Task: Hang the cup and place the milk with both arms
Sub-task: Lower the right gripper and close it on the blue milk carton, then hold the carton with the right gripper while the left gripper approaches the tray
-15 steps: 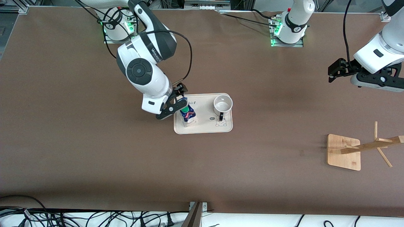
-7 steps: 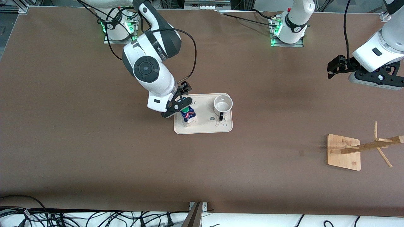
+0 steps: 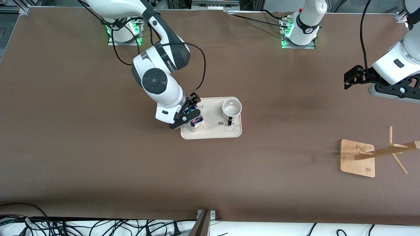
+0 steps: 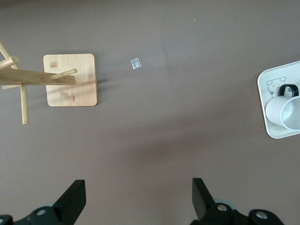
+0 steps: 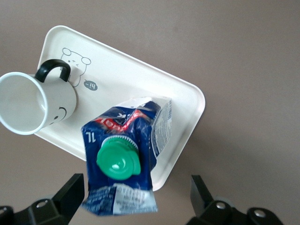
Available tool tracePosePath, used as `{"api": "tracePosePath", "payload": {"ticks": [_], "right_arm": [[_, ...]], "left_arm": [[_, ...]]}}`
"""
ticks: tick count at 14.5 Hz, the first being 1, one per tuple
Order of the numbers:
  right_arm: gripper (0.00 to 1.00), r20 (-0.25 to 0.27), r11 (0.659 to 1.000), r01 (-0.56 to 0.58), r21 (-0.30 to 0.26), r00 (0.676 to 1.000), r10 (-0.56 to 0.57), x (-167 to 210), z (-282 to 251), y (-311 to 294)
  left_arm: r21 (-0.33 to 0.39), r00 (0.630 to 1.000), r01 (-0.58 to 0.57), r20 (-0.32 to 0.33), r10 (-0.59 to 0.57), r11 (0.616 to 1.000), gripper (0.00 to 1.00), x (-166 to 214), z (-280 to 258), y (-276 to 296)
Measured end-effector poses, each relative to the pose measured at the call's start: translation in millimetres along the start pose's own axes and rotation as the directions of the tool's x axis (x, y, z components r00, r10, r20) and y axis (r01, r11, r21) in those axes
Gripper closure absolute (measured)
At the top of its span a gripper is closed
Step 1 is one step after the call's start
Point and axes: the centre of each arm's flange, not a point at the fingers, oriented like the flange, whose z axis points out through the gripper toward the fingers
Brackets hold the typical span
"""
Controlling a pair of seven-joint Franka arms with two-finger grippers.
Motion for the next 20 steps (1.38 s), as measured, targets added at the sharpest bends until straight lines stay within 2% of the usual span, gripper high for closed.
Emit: {"api": "tracePosePath", "payload": {"ticks": [5,13,20], "right_arm": [[0.00,-0.029,1.000,0.004,0.006,1.000,-0.004,4.2,-0.7,-4.1],[0.00,-0.030,1.000,0.004,0.006,1.000,-0.004,4.4,-0.9,-4.7],[0.00,-0.016,1.000,0.018,0.005,1.000,-0.017,2.3,7.6,-13.7]], "left_arm": [[0.000,1.000,0.005,-0.008,-0.005,1.000,0.00,3.9,-2.1,-3.3],[0.000,1.000,0.005,-0.008,-0.005,1.000,0.00,4.0,-2.5,-3.2],[-0.028,0.999,-0.019,0.050,0.020,0.999,0.00,20.1,28.5,13.4]]}}
